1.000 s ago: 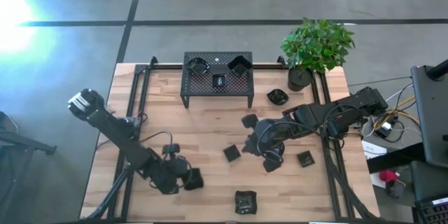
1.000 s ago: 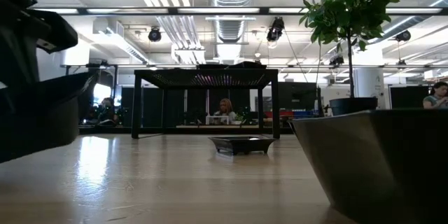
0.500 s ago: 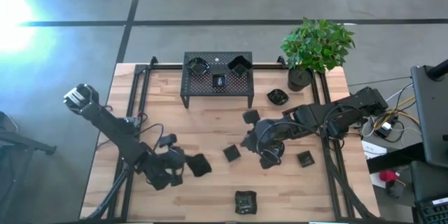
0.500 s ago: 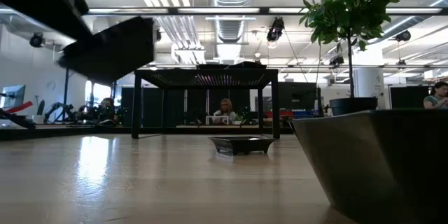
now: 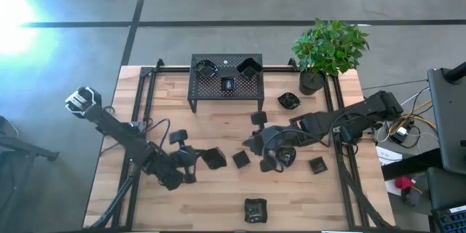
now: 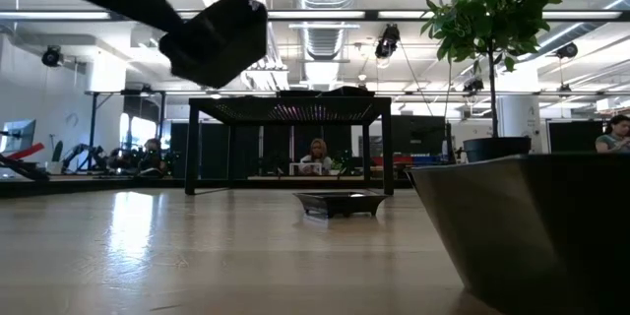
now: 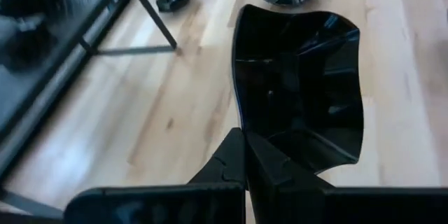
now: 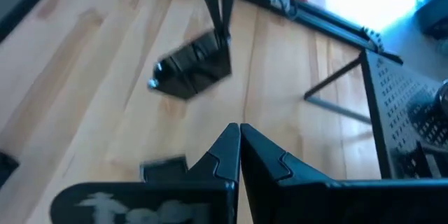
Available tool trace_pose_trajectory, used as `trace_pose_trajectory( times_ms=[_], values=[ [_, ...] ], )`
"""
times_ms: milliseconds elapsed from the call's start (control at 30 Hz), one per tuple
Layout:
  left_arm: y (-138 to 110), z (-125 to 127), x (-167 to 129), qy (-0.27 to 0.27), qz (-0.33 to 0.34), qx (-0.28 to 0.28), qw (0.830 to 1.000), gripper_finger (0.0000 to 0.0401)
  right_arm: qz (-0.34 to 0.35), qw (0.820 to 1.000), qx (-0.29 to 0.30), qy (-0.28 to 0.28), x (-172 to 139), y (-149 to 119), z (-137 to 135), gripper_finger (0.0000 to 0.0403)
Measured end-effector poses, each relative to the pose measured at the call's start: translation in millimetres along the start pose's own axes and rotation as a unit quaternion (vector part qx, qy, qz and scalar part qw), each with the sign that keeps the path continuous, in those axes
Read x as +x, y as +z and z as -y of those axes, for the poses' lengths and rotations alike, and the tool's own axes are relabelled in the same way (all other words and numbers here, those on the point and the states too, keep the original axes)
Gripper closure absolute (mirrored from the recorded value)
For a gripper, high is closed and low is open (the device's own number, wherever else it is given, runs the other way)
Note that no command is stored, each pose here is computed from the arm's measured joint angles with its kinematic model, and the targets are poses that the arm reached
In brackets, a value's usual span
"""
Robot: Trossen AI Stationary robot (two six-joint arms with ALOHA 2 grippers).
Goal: Pick & Place Mini shaped plates
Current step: Stack the distorted square plate on top of the distorted square plates on the shelf
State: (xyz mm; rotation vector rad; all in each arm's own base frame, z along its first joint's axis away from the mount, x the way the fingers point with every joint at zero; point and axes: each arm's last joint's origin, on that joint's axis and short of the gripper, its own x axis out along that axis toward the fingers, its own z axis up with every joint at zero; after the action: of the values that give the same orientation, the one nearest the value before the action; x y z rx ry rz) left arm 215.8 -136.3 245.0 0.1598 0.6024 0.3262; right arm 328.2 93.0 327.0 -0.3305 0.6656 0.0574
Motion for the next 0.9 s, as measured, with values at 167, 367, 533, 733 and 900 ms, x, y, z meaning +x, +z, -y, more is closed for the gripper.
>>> trace_pose_trajectory(
  times_ms=[167, 367, 533, 733, 900],
  values=[
    [10.5, -7.3, 1.4, 0.022, 0.001, 0.046, 0.999, 0.0401, 0.023, 1.000, 0.009, -0.004, 0.8, 3.5, 0.0, 0.0381],
    [16.0, -14.4, 6.6, 0.070, 0.010, 0.098, 0.993, 0.0401, 0.045, 0.999, 0.016, -0.008, 1.5, 6.8, 0.3, 0.0337],
    [19.8, -17.2, 9.2, 0.126, 0.026, 0.137, 0.982, 0.0401, 0.068, 0.997, 0.005, -0.032, 8.4, 7.5, -0.4, 0.0310],
    [22.6, -19.9, 13.3, 0.127, 0.015, 0.194, 0.973, 0.0401, 0.072, 0.994, -0.041, -0.074, 27.5, 6.2, -3.0, 0.0299],
    [33.6, -24.6, 17.4, 0.126, 0.010, 0.201, 0.971, 0.0401, 0.058, 0.991, -0.085, -0.087, 48.3, 3.3, -7.9, 0.0298]
  ],
)
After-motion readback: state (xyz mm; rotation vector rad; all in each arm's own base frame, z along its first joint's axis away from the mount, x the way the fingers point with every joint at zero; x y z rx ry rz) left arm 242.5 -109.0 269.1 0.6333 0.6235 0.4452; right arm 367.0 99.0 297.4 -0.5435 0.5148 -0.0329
